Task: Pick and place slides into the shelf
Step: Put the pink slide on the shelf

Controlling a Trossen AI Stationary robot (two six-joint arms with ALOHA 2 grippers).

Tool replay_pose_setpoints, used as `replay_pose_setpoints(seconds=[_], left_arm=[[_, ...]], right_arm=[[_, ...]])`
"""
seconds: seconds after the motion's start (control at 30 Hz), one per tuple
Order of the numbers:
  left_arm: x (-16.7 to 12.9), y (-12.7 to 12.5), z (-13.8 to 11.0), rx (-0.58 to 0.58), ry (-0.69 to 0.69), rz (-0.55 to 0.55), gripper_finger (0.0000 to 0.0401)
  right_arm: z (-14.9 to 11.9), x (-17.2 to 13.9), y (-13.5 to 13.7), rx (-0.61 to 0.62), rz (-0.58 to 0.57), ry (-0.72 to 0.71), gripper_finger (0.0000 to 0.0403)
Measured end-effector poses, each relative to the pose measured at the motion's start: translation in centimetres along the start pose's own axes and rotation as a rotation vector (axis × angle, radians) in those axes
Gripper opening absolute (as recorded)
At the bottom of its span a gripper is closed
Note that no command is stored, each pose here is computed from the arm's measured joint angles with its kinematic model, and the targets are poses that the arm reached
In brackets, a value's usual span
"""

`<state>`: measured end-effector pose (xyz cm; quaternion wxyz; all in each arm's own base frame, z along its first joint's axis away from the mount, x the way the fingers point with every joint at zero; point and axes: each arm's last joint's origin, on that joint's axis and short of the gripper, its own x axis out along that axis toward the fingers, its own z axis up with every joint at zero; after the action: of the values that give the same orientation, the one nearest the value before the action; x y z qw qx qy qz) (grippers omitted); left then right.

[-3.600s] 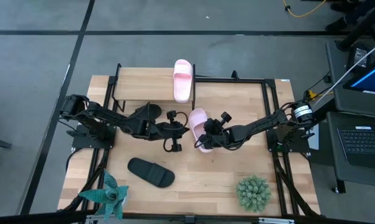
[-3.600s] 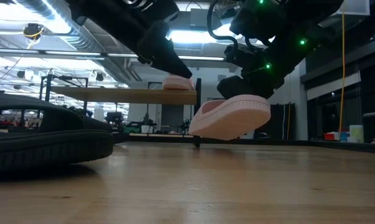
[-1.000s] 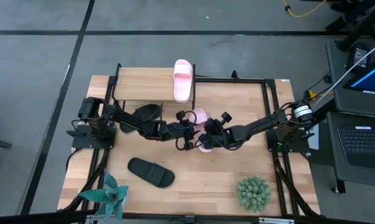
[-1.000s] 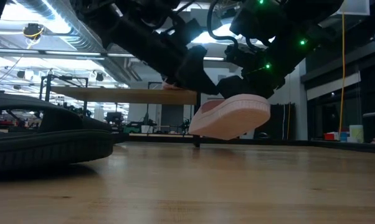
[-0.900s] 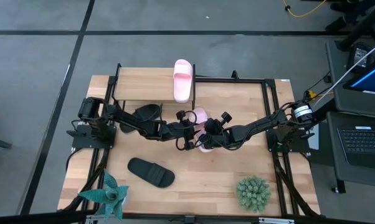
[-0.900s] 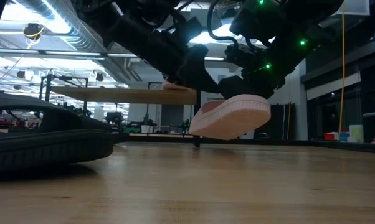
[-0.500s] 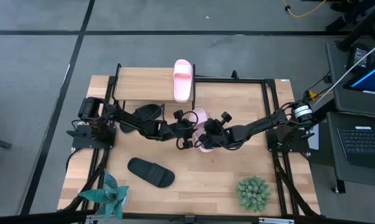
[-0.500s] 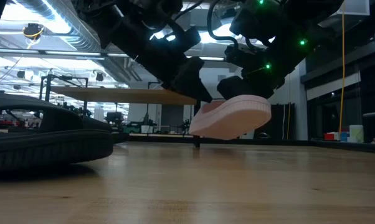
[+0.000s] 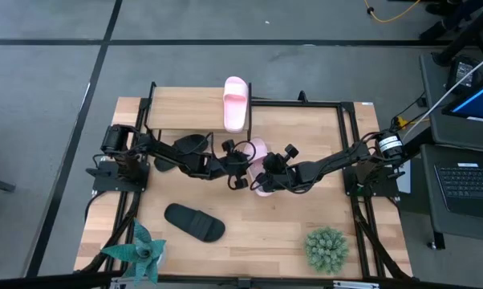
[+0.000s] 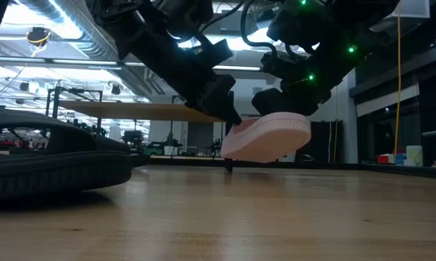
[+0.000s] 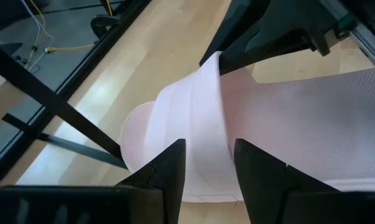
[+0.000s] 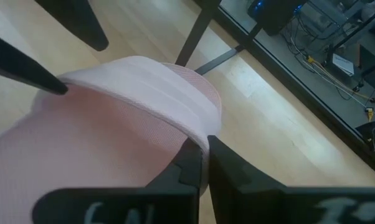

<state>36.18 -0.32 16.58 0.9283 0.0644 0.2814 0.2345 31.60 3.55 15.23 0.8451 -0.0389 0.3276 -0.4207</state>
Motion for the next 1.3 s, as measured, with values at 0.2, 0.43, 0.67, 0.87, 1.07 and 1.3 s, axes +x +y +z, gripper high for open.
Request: replay_pose_setpoints(seconds=[0.2, 0.43, 0.67, 0.87, 1.07, 1.3], left_arm=[[-0.01, -0.09, 0.01, -0.032, 0.0, -0.028, 0.0128], [0.16, -0.22, -0.18, -0.031, 0.004, -0.026, 0.0128], [0.26, 0.05, -0.15, -0.055, 0.001, 0.008, 0.0128], [0.25, 0.08, -0.3, -0.046, 0.014, 0.023, 0.011], [0.25, 0.09, -0.33, -0.044, 0.018, 0.024, 0.006], [0.24, 0.12, -0.41, -0.039, 0.025, 0.032, 0.0006]], right_arm=[[0.0, 0.0, -0.01, 0.011, -0.001, 0.0, 0.0014], [0.01, 0.0, 0.0, 0.012, 0.0, -0.001, 0.0014], [0.06, 0.0, 0.04, 0.017, 0.002, -0.004, 0.0014], [0.07, 0.0, 0.05, 0.015, 0.004, -0.004, 0.0014], [0.07, 0.0, 0.05, 0.011, 0.005, -0.004, 0.0014], [0.15, 0.0, 0.1, 0.003, 0.008, -0.01, 0.0014]])
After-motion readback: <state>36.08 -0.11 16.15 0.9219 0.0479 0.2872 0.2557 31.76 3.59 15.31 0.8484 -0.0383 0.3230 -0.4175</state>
